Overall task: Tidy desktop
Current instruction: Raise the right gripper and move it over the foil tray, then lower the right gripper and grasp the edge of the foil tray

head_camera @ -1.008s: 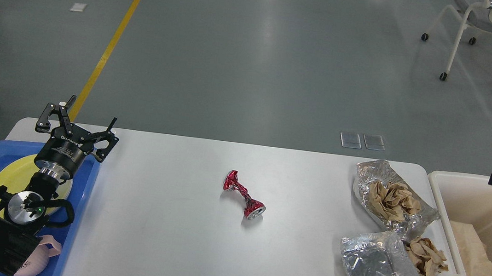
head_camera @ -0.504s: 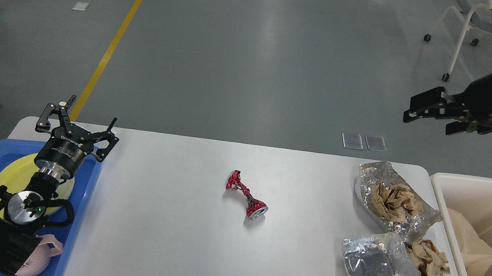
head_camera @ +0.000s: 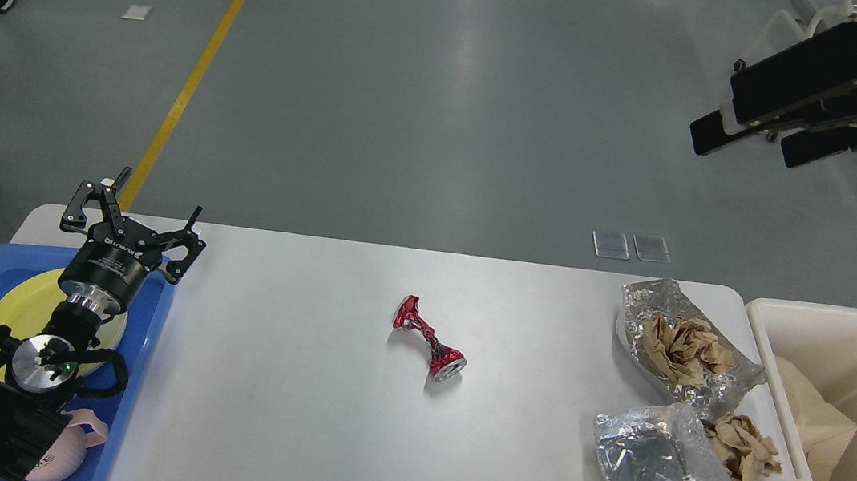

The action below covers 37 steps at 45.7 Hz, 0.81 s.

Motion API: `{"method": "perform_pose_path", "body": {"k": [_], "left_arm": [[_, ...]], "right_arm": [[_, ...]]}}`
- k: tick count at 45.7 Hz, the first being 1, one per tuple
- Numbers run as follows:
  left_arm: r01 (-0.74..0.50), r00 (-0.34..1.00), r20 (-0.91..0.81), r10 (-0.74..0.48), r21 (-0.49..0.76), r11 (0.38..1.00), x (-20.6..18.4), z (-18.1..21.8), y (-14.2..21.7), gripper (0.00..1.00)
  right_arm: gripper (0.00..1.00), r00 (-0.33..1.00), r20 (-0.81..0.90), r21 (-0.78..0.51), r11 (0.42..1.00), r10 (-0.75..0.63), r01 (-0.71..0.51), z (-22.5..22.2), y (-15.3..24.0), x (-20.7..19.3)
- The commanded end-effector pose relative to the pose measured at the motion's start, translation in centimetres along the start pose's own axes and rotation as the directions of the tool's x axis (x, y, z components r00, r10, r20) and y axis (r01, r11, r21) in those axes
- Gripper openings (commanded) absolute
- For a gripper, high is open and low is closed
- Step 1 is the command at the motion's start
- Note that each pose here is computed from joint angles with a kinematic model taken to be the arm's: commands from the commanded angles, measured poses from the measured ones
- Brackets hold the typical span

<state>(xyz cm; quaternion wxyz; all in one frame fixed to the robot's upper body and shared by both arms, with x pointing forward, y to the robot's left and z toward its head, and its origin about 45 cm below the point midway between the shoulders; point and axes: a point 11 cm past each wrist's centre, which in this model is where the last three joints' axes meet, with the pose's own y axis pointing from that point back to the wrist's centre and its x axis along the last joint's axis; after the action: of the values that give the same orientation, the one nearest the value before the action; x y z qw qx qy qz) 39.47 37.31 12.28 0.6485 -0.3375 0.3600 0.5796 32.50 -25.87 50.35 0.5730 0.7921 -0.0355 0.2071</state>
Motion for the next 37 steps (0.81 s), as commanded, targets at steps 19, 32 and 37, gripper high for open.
{"method": "perform_pose_path", "body": {"k": [19,32,37], "left_arm": [[0.0,1.0,-0.002,0.0,0.001,1.0,0.0,-0.1,0.0,1.0],[0.002,1.0,-0.002,-0.002,0.001,1.0,-0.1,-0.1,-0.1,1.0],[0.002,1.0,-0.002,-0.002,0.001,1.0,-0.1,-0.1,-0.1,1.0]], "right_arm": [[1.0,0.957,0.234,-0.264,0.937,-0.17,0.231,21.0,-24.1,-11.9],[1.0,0.965,0.212,-0.252,0.945,-0.156,0.208,21.7,-28.6,-16.8],[1.0,0.96,0.236,-0.238,0.948,-0.153,0.21,21.5,-28.9,-17.4]]}}
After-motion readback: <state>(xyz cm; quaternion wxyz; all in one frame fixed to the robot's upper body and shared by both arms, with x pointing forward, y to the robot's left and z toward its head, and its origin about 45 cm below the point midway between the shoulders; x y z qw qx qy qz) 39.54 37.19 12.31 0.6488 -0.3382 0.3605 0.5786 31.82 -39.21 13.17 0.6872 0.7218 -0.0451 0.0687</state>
